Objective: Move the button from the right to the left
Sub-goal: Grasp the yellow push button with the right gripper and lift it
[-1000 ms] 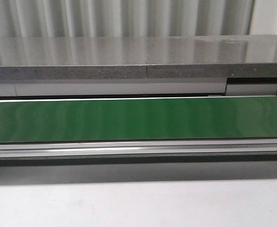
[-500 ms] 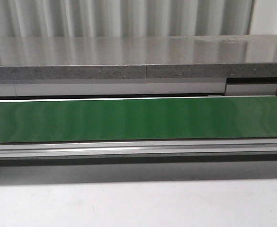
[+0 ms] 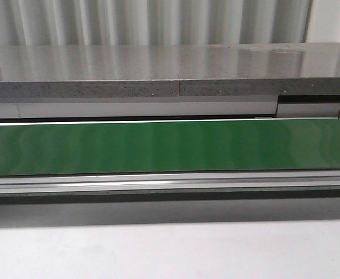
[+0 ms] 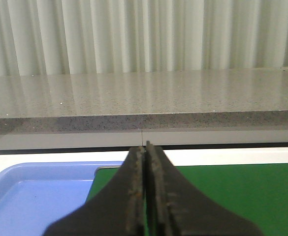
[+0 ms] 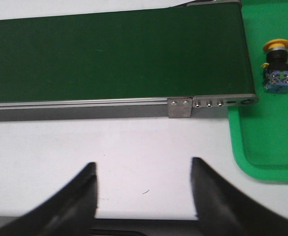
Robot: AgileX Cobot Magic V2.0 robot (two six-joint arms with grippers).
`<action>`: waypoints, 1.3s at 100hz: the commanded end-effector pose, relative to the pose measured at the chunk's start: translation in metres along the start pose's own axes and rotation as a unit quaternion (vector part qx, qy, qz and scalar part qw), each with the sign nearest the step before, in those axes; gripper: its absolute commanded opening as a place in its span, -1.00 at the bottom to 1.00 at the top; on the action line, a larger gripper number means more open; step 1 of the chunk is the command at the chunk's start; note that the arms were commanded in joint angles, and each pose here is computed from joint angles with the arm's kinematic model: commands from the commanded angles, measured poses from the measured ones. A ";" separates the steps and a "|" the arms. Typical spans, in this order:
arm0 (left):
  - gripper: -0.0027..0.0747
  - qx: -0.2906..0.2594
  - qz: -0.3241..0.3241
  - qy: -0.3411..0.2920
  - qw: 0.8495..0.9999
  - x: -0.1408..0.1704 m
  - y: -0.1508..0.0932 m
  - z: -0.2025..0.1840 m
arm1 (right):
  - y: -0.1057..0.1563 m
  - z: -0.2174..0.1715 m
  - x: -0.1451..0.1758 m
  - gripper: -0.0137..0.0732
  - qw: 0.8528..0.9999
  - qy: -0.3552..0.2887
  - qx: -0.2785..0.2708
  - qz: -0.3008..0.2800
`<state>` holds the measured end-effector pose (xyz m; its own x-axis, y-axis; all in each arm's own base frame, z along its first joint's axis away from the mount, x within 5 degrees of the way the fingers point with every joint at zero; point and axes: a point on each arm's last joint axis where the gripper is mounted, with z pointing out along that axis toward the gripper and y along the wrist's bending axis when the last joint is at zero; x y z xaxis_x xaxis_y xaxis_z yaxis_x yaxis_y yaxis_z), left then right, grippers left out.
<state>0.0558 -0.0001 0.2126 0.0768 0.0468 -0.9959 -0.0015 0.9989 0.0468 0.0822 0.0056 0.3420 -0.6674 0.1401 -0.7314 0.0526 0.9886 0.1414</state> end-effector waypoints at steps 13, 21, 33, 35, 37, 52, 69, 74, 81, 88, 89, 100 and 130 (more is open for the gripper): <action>-0.98 0.004 -0.005 -0.045 0.999 -0.001 -0.001 -0.003 | 0.001 -0.004 -0.017 0.80 0.999 -0.043 0.001 0.021; -0.98 0.004 -0.005 -0.045 0.999 -0.001 -0.001 -0.003 | -0.004 -0.004 -0.024 0.80 0.998 -0.052 0.033 0.028; -0.98 0.004 -0.005 -0.045 0.999 -0.001 -0.001 -0.003 | -0.011 0.000 -0.039 0.80 0.995 -0.052 0.084 0.023; -0.98 0.004 -0.005 -0.045 0.999 -0.001 -0.001 -0.003 | -0.012 0.002 -0.042 0.80 0.994 -0.049 0.091 0.021; -0.98 0.004 -0.005 -0.045 0.999 -0.001 -0.001 -0.003 | -0.012 0.004 -0.044 0.80 0.994 -0.046 0.098 0.019; -0.98 0.004 -0.005 -0.045 0.999 -0.001 -0.001 -0.003 | -0.015 0.021 -0.064 0.80 0.992 -0.034 0.124 0.009; -0.98 0.004 -0.005 -0.045 0.999 -0.001 -0.001 -0.003 | -0.034 0.048 -0.088 0.80 0.985 -0.024 0.165 0.033; -0.98 0.004 -0.005 -0.045 0.999 -0.001 -0.001 -0.003 | -0.042 0.057 -0.093 0.80 0.984 -0.017 0.176 0.038; -0.98 0.004 -0.005 -0.045 0.999 -0.001 -0.001 -0.003 | -0.053 0.071 -0.098 0.80 0.982 -0.002 0.181 0.046; -0.98 0.004 -0.005 -0.045 0.999 -0.001 -0.001 -0.003 | -0.064 0.087 -0.103 0.80 0.983 0.001 0.175 0.062; -0.98 0.004 -0.005 -0.045 0.999 -0.001 -0.001 -0.003 | -0.067 0.088 -0.104 0.80 0.982 0.001 0.177 0.065; -0.98 0.004 -0.005 -0.045 0.999 -0.001 -0.001 -0.003 | -0.090 0.115 -0.108 0.80 0.980 0.008 0.177 0.092; -0.98 0.004 -0.005 -0.045 0.999 -0.001 -0.001 -0.003 | -0.149 0.174 -0.112 0.80 0.968 0.062 0.205 0.135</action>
<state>0.0558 -0.0001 0.2126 0.0768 0.0468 -0.9959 -0.0015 0.9989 0.0468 0.2655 -0.1366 0.2751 -0.7124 0.4468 -0.5412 0.5177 0.8552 0.0247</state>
